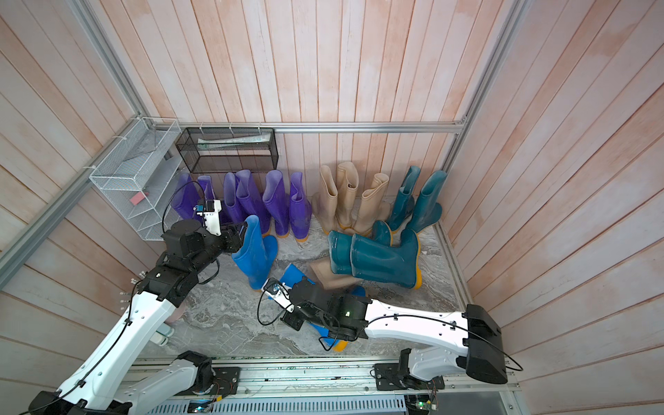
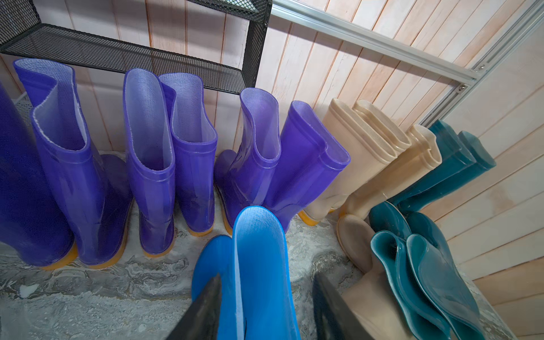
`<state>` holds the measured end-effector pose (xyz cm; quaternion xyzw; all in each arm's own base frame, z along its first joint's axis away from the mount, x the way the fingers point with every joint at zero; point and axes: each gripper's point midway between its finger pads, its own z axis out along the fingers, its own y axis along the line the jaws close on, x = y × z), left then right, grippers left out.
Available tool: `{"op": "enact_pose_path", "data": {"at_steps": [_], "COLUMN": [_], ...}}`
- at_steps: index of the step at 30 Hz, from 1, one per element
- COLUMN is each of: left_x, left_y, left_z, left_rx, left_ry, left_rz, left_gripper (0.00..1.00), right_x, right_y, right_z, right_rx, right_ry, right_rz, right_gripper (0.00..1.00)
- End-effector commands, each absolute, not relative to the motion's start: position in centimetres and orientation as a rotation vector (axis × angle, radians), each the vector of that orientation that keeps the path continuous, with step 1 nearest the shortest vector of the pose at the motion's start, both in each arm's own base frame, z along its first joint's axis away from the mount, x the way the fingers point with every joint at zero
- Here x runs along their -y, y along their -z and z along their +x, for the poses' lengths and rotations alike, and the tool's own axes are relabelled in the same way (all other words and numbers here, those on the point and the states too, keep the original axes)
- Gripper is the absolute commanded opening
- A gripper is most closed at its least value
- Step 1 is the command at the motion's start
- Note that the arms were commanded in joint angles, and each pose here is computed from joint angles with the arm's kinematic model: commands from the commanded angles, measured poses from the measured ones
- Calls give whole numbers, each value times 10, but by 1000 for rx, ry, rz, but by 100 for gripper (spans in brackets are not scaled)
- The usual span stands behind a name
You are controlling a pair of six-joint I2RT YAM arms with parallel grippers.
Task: Match and arrange rain boots in pairs
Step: Pick up the rain boot from the rain pile shoes, then place the rain boot at the center of the board.
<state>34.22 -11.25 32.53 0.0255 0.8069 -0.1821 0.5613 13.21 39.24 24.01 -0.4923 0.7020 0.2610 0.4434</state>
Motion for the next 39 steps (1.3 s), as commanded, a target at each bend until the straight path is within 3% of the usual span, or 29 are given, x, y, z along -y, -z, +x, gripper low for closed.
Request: {"op": "enact_pose_path", "data": {"at_steps": [1, 6, 21, 29, 39], "left_x": [110, 111, 111, 110, 108], "left_y": [-336, -334, -327, -326, -332], "left_z": [340, 340, 339, 340, 334], "left_rx": [-1876, -1881, -1904, -1905, -1876], "left_ry": [431, 443, 437, 436, 433], "left_rz": [58, 55, 56, 49, 58], "left_gripper": [52, 53, 62, 63, 67], "right_x": [-411, -410, -419, -422, -384], "right_y": [-311, -358, -426, -432, -443], "right_z": [121, 139, 217, 257, 302], "right_rx": [-1537, -1405, -1218, -1221, -1272], "right_ry": [-824, -819, -921, -853, -819], "right_rz": [-1160, -1059, -928, -824, -605], "right_gripper": [0, 0, 0, 0, 0]}}
